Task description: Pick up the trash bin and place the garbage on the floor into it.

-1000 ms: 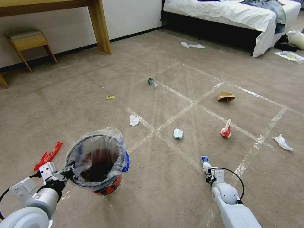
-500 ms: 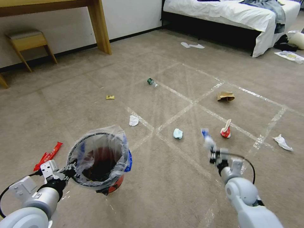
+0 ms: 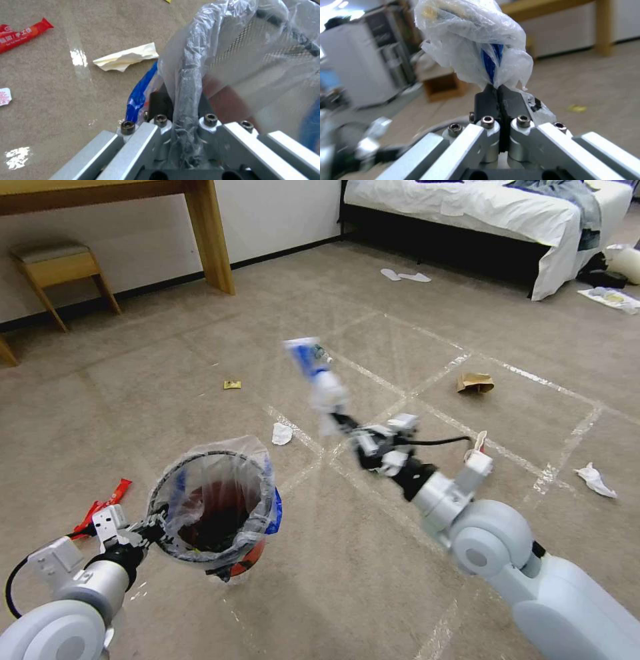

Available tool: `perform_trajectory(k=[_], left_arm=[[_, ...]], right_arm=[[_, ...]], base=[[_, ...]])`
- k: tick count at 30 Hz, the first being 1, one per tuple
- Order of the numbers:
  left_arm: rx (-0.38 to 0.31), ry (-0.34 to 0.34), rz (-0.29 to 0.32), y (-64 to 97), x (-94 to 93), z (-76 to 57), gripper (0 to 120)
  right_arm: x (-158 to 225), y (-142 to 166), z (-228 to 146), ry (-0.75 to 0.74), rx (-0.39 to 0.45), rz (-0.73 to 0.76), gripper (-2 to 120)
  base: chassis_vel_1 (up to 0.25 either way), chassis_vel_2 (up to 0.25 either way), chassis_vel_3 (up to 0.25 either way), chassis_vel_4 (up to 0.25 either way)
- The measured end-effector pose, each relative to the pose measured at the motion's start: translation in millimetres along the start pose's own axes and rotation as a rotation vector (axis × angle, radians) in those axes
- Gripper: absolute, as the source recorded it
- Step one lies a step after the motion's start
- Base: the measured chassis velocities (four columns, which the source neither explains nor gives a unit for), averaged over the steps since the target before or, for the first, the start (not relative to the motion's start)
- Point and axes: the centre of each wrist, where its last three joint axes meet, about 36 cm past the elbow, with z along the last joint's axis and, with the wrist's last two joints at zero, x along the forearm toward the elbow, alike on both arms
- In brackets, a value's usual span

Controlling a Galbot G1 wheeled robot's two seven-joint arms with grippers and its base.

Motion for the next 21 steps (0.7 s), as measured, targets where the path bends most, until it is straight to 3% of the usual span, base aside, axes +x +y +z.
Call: perform_trajectory(k=[9, 21], left_arm=[[0.011, -0.011, -0.004, 0.9, -1.4, -2.6, 2], [0.021, -0.021, -0.009, 1.0, 3.5, -4.0, 2]], right_arm=[[-49.0, 8.9, 17.0, 0.165, 0.034, -0.121, 0], [-70.2, 15.2, 46.9, 0.242, 0.050, -0.162, 0]], base=[[0.000, 0.000, 0.000, 0.000], [0.000, 0.000, 0.000, 0.000]])
